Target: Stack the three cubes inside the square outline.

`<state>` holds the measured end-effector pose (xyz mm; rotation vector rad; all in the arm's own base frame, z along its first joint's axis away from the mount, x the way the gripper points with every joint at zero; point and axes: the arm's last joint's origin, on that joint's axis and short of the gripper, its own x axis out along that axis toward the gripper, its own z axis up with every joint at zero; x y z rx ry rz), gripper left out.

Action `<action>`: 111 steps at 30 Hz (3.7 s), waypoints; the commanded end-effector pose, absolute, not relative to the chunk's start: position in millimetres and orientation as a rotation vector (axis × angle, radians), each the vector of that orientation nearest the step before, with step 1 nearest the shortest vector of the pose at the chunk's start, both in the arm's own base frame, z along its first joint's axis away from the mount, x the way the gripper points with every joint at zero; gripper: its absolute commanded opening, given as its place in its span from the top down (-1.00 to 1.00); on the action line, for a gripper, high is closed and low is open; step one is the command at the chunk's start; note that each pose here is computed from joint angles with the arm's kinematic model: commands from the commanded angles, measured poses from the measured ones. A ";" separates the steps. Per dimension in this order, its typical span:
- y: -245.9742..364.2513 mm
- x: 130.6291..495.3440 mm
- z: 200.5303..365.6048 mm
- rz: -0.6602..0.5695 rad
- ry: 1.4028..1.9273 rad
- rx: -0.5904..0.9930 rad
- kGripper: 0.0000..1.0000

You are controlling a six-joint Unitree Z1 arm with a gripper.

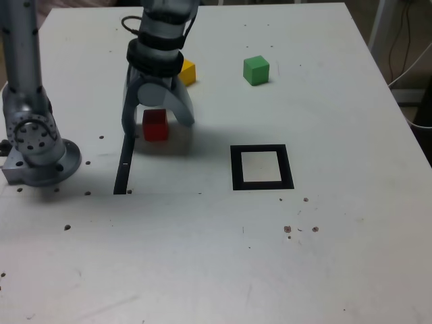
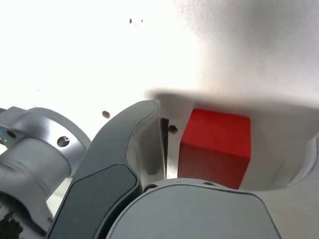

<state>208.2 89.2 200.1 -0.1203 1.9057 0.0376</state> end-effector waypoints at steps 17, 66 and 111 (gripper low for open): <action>90.5 209.3 201.6 0.102 1.919 -0.099 0.30; 26.3 279.0 286.9 0.002 1.810 -0.025 0.39; -24.8 389.4 218.5 -0.023 1.880 0.117 0.38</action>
